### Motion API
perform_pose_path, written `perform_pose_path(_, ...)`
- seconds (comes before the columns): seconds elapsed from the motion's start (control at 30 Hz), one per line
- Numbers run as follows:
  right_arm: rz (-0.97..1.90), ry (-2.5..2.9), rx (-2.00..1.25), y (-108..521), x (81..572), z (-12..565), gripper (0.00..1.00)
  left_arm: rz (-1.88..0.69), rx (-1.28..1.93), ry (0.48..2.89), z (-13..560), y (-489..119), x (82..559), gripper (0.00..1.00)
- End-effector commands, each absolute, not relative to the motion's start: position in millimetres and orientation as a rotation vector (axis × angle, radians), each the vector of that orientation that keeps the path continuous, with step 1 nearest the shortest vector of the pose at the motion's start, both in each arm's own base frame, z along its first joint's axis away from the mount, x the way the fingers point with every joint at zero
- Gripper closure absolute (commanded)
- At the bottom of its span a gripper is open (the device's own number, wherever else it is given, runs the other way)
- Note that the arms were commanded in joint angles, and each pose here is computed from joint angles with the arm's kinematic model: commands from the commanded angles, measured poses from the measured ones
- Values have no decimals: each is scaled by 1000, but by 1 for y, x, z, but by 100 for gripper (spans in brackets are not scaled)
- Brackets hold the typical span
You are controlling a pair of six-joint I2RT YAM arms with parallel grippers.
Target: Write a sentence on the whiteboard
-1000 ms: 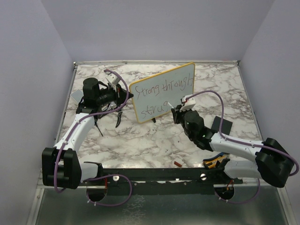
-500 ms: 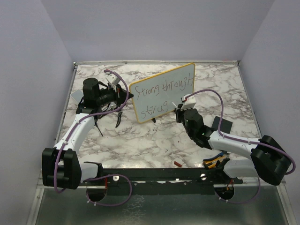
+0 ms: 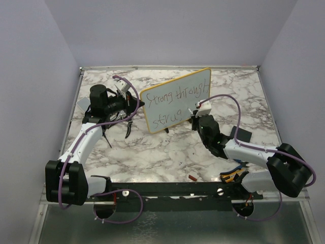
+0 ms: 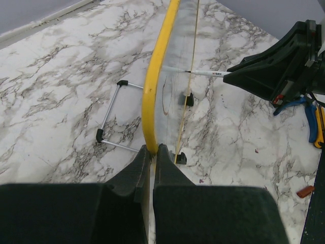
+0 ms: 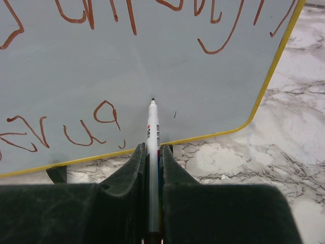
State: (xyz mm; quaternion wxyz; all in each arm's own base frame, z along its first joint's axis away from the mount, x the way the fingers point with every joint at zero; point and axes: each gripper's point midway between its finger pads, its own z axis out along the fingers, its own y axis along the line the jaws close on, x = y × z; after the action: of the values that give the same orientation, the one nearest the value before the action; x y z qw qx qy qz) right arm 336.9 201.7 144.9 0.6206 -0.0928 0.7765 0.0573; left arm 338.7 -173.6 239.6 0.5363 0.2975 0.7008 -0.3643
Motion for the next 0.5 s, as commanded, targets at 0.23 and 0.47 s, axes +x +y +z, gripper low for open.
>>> perform_pose_path(0.23, 246, 1742, -288, 226, 337, 160, 99, -831, 724, 1649, 239, -171, 340, 100)
perform_pose_path(0.47, 259, 1825, -299, 227, 331, 129, 100, -831, 723, 1651, 239, -171, 340, 100)
